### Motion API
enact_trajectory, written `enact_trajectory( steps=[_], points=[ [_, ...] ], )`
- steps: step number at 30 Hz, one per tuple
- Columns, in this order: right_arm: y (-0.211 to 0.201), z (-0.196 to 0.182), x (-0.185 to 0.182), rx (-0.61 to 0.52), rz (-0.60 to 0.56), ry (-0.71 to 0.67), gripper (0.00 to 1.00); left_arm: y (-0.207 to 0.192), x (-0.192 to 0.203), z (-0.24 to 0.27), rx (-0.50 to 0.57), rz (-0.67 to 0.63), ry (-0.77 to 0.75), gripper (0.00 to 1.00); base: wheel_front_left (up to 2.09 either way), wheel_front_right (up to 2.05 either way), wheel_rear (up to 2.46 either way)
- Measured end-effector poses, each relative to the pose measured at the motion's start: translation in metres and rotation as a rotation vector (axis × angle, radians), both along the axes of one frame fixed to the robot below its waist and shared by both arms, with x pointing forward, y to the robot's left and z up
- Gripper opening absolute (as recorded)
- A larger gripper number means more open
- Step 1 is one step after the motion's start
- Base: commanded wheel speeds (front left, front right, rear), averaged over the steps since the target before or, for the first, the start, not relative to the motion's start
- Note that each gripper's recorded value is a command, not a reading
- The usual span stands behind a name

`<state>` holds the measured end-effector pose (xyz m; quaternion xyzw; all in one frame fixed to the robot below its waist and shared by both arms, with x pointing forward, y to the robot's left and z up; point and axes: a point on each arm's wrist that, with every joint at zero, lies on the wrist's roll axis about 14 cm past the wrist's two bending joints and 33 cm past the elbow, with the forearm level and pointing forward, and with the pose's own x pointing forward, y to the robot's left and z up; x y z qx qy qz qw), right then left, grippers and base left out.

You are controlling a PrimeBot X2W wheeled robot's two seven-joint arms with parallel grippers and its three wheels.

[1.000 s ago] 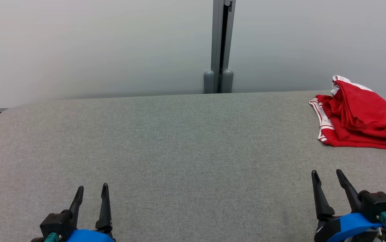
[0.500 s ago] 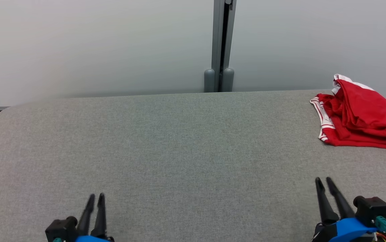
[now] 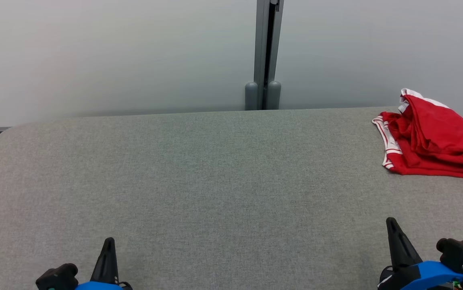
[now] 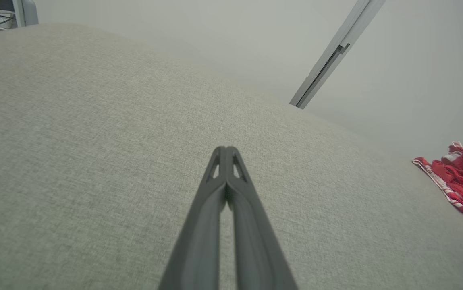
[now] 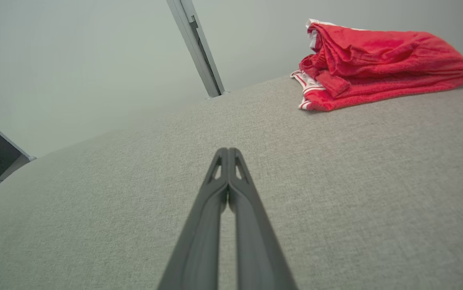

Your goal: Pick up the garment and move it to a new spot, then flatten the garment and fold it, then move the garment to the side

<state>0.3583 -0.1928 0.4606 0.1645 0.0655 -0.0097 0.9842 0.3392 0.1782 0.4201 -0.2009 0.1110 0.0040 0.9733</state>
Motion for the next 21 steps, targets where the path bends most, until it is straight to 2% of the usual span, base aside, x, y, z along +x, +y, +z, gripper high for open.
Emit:
enact_trajectory(
  steps=[21],
  points=[
    [-0.004,0.006,0.005,0.336,-0.066,-0.006,0.00,0.010,0.015,0.018,-0.308,0.114,-0.022,0.00,0.00,0.00,0.00]
  ],
)
